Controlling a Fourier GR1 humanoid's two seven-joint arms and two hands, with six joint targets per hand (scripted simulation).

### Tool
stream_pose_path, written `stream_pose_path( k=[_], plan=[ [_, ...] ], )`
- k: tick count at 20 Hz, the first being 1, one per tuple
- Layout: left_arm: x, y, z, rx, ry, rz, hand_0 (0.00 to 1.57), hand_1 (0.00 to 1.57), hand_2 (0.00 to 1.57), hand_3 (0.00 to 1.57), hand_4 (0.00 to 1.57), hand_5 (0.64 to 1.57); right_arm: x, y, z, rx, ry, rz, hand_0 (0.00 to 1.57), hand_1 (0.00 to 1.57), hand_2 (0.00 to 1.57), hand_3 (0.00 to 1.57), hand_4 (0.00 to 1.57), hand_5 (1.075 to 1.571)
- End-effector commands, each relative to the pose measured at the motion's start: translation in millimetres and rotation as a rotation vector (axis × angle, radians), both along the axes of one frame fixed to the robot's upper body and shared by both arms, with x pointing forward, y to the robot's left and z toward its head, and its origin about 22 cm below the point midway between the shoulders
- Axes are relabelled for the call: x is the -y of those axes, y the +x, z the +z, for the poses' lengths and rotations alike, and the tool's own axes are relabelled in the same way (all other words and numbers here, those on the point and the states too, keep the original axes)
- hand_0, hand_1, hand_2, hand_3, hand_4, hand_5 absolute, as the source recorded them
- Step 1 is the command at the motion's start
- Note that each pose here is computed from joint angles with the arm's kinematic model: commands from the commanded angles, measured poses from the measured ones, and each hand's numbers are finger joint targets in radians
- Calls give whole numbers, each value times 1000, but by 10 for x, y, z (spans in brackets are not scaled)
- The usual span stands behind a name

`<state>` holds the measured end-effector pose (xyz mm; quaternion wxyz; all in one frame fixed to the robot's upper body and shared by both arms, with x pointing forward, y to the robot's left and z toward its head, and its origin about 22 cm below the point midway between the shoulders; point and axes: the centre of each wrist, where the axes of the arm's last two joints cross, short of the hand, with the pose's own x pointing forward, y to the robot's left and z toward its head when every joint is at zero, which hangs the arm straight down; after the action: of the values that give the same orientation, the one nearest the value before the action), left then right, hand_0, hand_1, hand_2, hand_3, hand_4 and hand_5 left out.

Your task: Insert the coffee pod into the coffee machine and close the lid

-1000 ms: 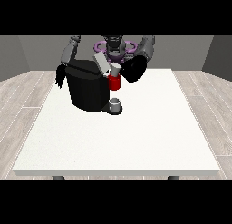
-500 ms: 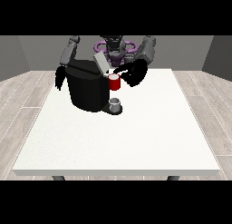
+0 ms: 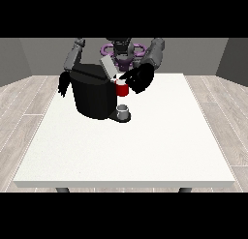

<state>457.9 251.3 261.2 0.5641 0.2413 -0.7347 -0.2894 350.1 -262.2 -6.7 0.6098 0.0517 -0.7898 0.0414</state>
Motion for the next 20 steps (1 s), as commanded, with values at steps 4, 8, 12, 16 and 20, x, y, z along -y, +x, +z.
stream_pose_path(
  k=[4, 8, 12, 16, 20],
  plan=[
    [236, -26, -758, -69, -168, -144, 0, 0, 0, 0, 0, 1571, 205, -295, -406, -85, 44, -63, 0, 0, 0, 0, 201, 1571],
    [230, -185, -1489, -159, -288, -198, 0, 0, 0, 0, 0, 1571, 260, -580, -626, -130, 55, -62, 0, 0, 0, 0, 268, 1571],
    [141, -493, -2248, -254, -445, -196, 0, 0, 0, 0, 0, 1571, 222, -922, -899, -233, 44, -87, 0, 0, 0, 0, 168, 1571],
    [-188, -924, -2877, -309, -591, -193, 0, 0, 0, 0, 144, 1571, 94, -1092, -960, -271, 31, -65, 0, 0, 0, 0, 0, 1571],
    [-246, -1461, -3484, -477, -673, -150, 0, 0, 0, 0, 355, 1571, -123, -1247, -970, -326, -25, -14, 0, 0, 0, 0, 0, 1571]
  ],
)
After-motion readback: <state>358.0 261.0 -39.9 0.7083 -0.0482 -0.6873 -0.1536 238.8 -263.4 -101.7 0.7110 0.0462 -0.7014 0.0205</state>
